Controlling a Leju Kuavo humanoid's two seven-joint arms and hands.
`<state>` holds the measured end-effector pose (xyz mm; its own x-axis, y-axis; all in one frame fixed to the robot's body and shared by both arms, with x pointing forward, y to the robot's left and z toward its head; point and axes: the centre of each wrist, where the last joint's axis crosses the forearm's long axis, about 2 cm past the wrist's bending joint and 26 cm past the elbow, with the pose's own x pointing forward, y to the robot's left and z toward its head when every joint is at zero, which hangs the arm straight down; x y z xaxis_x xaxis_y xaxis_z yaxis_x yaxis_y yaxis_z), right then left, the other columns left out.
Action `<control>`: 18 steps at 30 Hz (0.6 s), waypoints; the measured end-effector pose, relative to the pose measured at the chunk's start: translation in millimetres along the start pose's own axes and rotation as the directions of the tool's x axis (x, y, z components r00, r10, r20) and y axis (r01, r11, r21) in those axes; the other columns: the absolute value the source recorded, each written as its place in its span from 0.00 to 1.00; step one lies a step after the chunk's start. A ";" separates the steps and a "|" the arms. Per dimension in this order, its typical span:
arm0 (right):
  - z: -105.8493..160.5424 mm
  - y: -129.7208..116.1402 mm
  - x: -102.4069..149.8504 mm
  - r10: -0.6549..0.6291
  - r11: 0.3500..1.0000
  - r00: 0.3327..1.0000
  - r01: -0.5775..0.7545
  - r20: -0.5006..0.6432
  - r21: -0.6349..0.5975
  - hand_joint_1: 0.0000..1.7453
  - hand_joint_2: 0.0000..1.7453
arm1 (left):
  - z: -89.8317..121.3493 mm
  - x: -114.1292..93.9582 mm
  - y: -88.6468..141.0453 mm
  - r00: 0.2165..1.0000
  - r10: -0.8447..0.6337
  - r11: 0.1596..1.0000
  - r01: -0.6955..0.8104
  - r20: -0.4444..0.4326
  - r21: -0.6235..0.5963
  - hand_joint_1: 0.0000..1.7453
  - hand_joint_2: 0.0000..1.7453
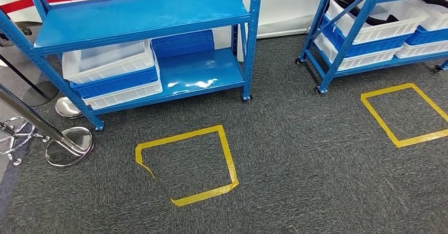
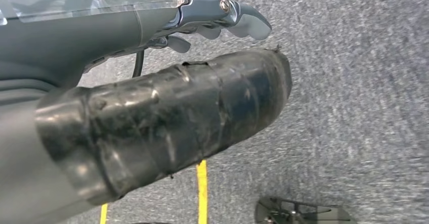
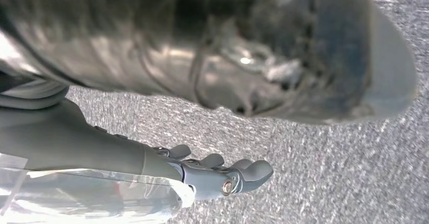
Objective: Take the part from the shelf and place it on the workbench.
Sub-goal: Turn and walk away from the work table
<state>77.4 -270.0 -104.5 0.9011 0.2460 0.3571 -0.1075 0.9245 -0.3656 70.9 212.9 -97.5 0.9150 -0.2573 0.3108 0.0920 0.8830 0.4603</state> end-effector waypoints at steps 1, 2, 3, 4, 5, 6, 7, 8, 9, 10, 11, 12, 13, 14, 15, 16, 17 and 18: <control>0.0 0.1 0.2 0.000 1.000 1.000 0.000 0.001 0.000 0.00 0.00 | -0.2 0.7 0.1 1.000 0.001 1.000 -0.001 0.001 0.001 0.00 0.00; 0.0 0.2 0.4 0.001 1.000 1.000 -0.001 0.001 0.001 0.00 0.00 | -0.3 1.3 0.2 1.000 0.002 1.000 -0.002 0.002 0.001 0.00 0.00; -0.1 0.2 0.7 0.001 1.000 1.000 -0.001 0.002 0.001 0.00 0.00 | -0.4 1.4 0.2 1.000 0.002 1.000 -0.002 0.002 0.001 0.00 0.00; -0.1 0.1 0.9 0.001 1.000 1.000 -0.001 0.002 0.001 0.00 0.00 | -0.2 0.8 0.2 1.000 0.002 1.000 -0.002 0.000 0.001 0.00 0.00; -0.2 0.1 1.1 0.001 1.000 1.000 -0.001 0.003 0.001 0.00 0.00 | -0.1 0.2 0.2 1.000 0.002 1.000 -0.002 -0.001 0.001 0.00 0.00; -0.3 -0.1 1.3 0.001 1.000 1.000 -0.001 0.003 0.001 0.00 0.00 | -0.1 0.0 0.2 1.000 0.002 1.000 -0.002 -0.002 0.001 0.00 0.00; -0.3 -0.1 1.2 0.002 1.000 1.000 -0.002 0.004 0.001 0.00 0.00 | -0.1 0.1 0.1 1.000 0.003 1.000 -0.003 -0.002 0.001 0.00 0.00; -0.2 -0.1 1.0 0.002 1.000 1.000 -0.002 0.005 0.002 0.00 0.00 | -0.2 0.8 0.2 1.000 0.004 1.000 -0.004 -0.002 0.001 0.00 0.00; -0.1 0.1 0.6 0.003 1.000 1.000 -0.003 0.005 0.003 0.00 0.00 | -0.3 1.2 0.1 1.000 0.005 1.000 -0.005 -0.001 0.001 0.00 0.00; 0.1 0.3 0.1 0.003 1.000 1.000 -0.003 0.005 0.003 0.00 0.00 | -0.2 1.0 0.0 1.000 0.005 1.000 -0.005 -0.002 0.001 0.00 0.00; 0.3 0.5 -0.6 0.004 1.000 1.000 -0.004 0.004 0.004 0.00 0.00 | 0.0 0.4 -0.1 1.000 0.006 1.000 -0.006 -0.004 0.000 0.00 0.00; 0.4 0.5 -1.2 0.004 1.000 1.000 -0.004 0.003 0.004 0.00 0.00 | 0.1 -0.2 -0.2 1.000 0.006 1.000 -0.006 -0.005 0.000 0.00 0.00; 0.4 0.2 -1.7 0.005 1.000 1.000 -0.005 0.002 0.004 0.00 0.00 | 0.3 -0.7 -0.2 1.000 0.006 1.000 -0.006 -0.006 0.000 0.00 0.00; 0.3 -0.1 -1.9 0.005 1.000 1.000 -0.005 0.002 0.003 0.00 0.00 | 0.3 -0.7 -0.3 1.000 0.006 1.000 -0.006 -0.006 -0.001 0.00 0.00; 0.2 -0.4 -1.7 0.005 1.000 1.000 -0.005 0.002 0.003 0.00 0.00 | 0.2 -0.3 -0.3 1.000 0.007 1.000 -0.007 -0.005 -0.001 0.00 0.00; 0.0 -0.6 -1.4 0.005 1.000 1.000 -0.005 0.003 0.002 0.00 0.00 | 0.1 0.2 -0.2 1.000 0.007 1.000 -0.008 -0.004 0.000 0.00 0.00; 0.0 -0.5 -1.3 0.005 1.000 1.000 -0.005 0.003 0.002 0.00 0.00 | 0.0 0.6 -0.1 1.000 0.009 1.000 -0.009 -0.004 0.000 0.00 0.00; 0.1 -0.4 -1.4 0.005 1.000 1.000 -0.005 0.003 0.003 0.00 0.00 | -0.1 0.8 -0.1 1.000 0.010 1.000 -0.010 -0.004 0.000 0.00 0.00</control>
<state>76.1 -270.7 -104.8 0.8994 0.2514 0.3575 -0.1131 0.9240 -0.3652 71.6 212.6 -97.3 0.9173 -0.2470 0.3123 0.0829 0.8855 0.4571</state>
